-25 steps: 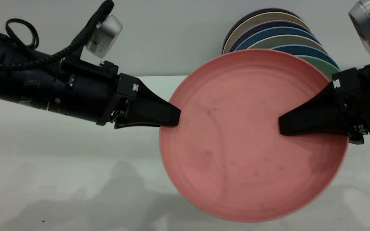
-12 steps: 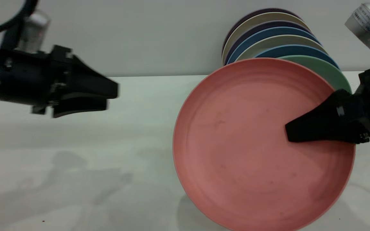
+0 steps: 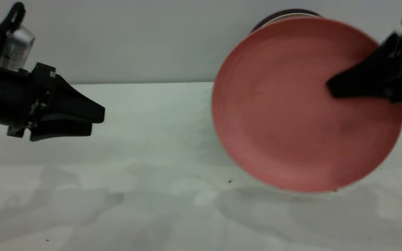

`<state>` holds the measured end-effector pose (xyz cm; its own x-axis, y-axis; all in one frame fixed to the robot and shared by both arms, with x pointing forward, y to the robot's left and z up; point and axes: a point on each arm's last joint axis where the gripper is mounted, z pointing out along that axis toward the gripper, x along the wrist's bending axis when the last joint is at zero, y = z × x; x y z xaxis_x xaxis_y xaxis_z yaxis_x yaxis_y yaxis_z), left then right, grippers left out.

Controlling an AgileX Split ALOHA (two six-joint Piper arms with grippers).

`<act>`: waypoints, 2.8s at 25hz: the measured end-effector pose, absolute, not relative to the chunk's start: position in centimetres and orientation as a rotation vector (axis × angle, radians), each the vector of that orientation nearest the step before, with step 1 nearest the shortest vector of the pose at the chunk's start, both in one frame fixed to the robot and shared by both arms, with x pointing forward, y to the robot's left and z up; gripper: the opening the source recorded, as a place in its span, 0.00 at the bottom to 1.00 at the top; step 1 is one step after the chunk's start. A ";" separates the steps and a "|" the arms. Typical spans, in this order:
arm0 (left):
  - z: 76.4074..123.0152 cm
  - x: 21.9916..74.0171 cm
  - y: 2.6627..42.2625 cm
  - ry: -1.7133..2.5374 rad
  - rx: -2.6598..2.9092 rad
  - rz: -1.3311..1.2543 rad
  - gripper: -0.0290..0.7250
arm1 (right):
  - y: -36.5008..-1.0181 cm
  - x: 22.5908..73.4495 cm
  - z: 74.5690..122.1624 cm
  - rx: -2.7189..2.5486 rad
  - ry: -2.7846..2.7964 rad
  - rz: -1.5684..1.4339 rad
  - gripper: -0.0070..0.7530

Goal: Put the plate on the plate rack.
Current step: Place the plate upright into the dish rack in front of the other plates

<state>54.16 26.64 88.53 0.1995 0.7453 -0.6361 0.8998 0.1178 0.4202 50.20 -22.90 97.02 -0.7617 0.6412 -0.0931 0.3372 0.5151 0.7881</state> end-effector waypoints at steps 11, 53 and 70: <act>88.4 54.2 26.8 1.590 1.661 -0.223 0.64 | -24.2 53.1 100.6 0.394 2.344 0.738 0.18; 88.2 54.3 27.1 1.621 1.671 -0.186 0.64 | -23.8 55.7 98.6 0.402 2.408 0.734 0.28; 87.9 54.4 27.5 1.674 1.673 -0.143 0.64 | -23.6 56.1 99.2 0.636 2.312 0.889 0.42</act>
